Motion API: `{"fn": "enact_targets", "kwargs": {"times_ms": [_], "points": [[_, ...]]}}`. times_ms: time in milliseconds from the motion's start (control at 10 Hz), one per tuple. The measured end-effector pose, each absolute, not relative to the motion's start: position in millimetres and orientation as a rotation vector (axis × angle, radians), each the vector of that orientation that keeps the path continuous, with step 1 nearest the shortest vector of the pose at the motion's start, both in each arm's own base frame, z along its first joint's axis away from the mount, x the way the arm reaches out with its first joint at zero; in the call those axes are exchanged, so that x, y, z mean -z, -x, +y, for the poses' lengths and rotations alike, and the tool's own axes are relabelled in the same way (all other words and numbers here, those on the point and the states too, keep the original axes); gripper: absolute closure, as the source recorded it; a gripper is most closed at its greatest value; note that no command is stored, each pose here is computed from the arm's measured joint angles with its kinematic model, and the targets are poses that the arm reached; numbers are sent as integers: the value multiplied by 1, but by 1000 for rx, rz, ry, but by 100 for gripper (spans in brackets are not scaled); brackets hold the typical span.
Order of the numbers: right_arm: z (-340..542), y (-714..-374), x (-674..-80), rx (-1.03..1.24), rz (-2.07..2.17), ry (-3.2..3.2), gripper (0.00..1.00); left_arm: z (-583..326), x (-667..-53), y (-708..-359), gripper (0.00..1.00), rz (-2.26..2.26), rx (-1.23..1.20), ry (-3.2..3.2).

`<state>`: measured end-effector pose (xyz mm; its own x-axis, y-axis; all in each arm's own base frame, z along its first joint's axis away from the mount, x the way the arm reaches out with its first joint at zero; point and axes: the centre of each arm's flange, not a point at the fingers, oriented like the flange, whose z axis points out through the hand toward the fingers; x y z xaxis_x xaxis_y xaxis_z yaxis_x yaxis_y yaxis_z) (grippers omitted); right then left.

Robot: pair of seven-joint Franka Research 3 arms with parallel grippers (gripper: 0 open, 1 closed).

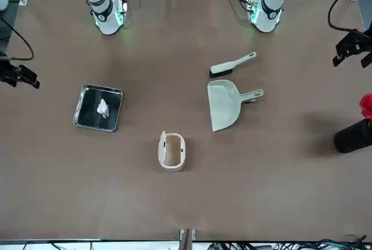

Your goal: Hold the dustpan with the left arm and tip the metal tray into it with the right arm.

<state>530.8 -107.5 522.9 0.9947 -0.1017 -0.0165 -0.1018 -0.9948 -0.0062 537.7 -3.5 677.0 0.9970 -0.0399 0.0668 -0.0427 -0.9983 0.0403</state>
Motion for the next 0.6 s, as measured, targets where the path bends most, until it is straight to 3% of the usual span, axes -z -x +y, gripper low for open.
{"fn": "enact_targets", "kwargs": {"times_ms": [600], "points": [[-153,-491,-427,-79,210,3088,0,-38,-660,-542,1,-627,-56,-3039]]}}
